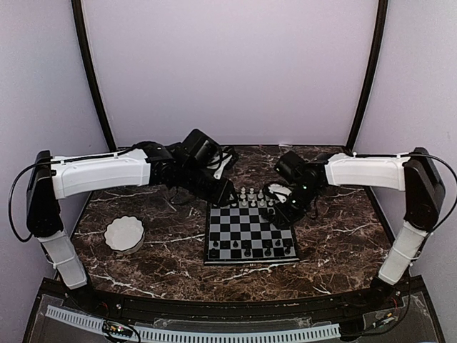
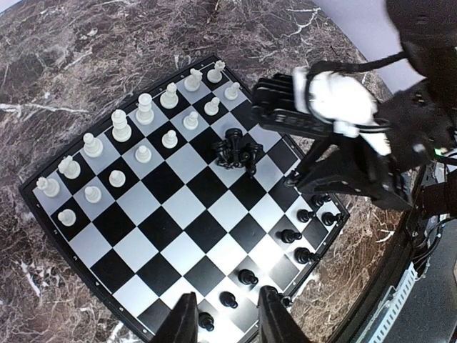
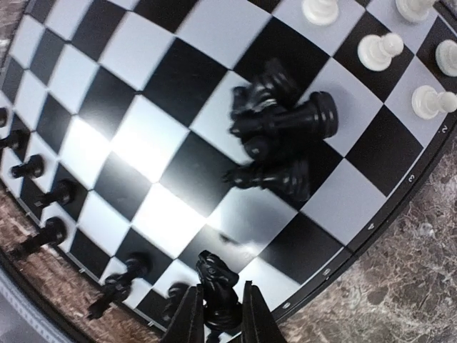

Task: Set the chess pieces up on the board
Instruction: Pick up the knight from the chessboard, then pass from the right arm to the left

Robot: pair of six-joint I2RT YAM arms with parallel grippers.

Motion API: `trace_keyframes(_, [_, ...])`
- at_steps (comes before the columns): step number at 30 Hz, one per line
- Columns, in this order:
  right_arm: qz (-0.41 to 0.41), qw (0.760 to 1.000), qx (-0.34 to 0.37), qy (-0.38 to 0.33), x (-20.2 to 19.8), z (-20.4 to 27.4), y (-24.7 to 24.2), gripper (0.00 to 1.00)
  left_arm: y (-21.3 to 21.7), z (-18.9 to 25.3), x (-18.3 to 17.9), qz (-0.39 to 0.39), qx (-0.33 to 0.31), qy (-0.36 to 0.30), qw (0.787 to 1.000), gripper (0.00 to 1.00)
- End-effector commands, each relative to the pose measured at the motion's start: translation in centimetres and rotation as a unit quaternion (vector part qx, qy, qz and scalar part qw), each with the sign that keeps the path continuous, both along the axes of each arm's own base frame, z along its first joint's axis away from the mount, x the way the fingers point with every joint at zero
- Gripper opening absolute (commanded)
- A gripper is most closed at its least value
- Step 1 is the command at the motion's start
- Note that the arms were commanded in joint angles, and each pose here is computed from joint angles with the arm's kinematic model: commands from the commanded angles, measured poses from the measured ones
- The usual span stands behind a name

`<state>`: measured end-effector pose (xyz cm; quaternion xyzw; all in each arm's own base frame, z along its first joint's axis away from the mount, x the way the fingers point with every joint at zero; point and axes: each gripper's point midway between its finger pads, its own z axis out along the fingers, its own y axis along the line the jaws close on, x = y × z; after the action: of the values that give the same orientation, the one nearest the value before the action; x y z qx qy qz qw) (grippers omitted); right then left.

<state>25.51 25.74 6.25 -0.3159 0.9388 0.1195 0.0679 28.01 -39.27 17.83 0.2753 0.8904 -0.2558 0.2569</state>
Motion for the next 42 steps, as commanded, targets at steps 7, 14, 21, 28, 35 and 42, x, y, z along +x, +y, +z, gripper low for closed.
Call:
trace_keyframes(7, [0.102, 0.981, 0.138, -0.087, -1.5, 8.5, 6.8, 0.08, -3.1, 0.8, -0.3, -0.054, -0.131, 0.136, 0.981, 0.32])
trace_keyframes(14, [0.126, 0.966, 0.173, -0.144, -0.8, 12.2, 9.7, 0.08, -3.8, 1.3, -0.9, -0.095, -0.21, 0.199, 0.953, 0.32])
trace_keyframes(21, [0.123, 0.963, 0.18, -0.161, -0.4, 13.2, 10.1, 0.09, -3.2, 1.3, -1.4, -0.112, -0.27, 0.251, 0.923, 0.31])
trace_keyframes(28, [0.117, 0.959, 0.192, -0.172, -0.1, 14.1, 10.3, 0.09, -3.3, 0.6, -1.6, -0.113, -0.272, 0.27, 0.917, 0.26])
trace_keyframes(35, [0.117, 0.957, 0.196, -0.177, -0.1, 14.5, 10.5, 0.1, -3.5, 0.8, -1.7, -0.121, -0.28, 0.273, 0.912, 0.17])
trace_keyframes(42, [0.116, 0.956, 0.201, -0.178, 0.0, 15.0, 10.7, 0.14, -3.5, 1.0, -1.9, -0.132, -0.286, 0.272, 0.909, 0.0])
